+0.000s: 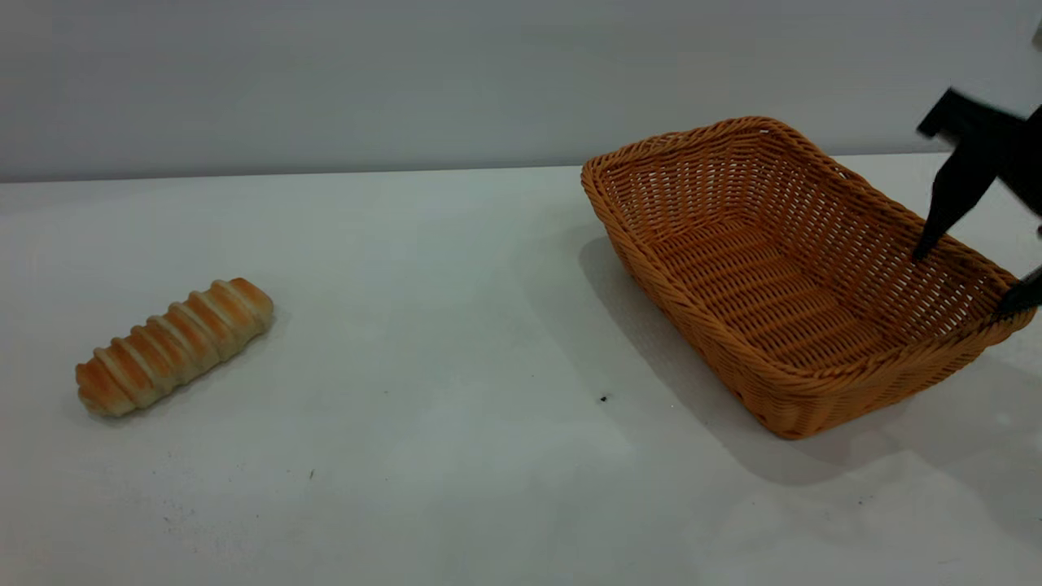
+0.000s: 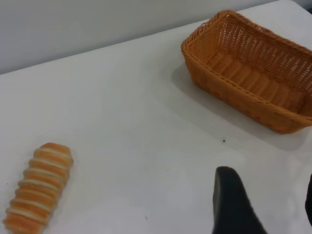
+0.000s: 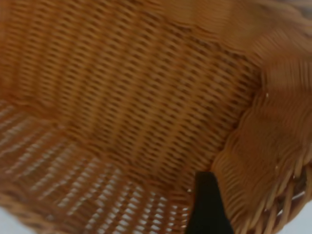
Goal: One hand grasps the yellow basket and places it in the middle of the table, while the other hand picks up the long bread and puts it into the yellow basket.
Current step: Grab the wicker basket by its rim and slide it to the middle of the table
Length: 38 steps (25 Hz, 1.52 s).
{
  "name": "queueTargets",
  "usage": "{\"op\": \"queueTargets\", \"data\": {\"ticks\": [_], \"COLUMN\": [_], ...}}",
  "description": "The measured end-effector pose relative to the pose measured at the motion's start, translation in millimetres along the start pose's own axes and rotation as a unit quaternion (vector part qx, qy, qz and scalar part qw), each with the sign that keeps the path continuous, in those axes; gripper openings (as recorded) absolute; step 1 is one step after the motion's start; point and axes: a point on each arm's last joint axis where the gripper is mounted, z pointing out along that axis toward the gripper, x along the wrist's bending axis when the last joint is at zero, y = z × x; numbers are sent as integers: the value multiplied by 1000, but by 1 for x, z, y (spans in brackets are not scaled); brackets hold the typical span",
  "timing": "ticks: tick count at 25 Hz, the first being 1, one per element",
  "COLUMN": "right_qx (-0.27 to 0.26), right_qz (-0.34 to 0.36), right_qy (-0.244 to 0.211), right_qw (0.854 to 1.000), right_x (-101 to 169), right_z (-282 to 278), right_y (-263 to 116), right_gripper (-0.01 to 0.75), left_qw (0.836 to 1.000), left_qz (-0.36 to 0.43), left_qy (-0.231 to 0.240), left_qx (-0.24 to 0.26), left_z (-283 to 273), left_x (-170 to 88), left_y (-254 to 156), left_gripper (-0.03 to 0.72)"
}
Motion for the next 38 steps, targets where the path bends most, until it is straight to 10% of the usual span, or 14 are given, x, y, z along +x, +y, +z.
{"op": "queueTargets", "data": {"ticks": [38], "right_qx": [69], "right_qz": [-45], "right_qy": [-40], "right_qw": [996], "right_x": [-7], "right_z": [25], "right_y": [-6], "right_gripper": [482], "left_qw": [1000], "left_qz": [3], "left_qy": [2], "left_qx": [1], "left_z": [0], "left_x": [0], "left_y": [0], "left_gripper": [418]}}
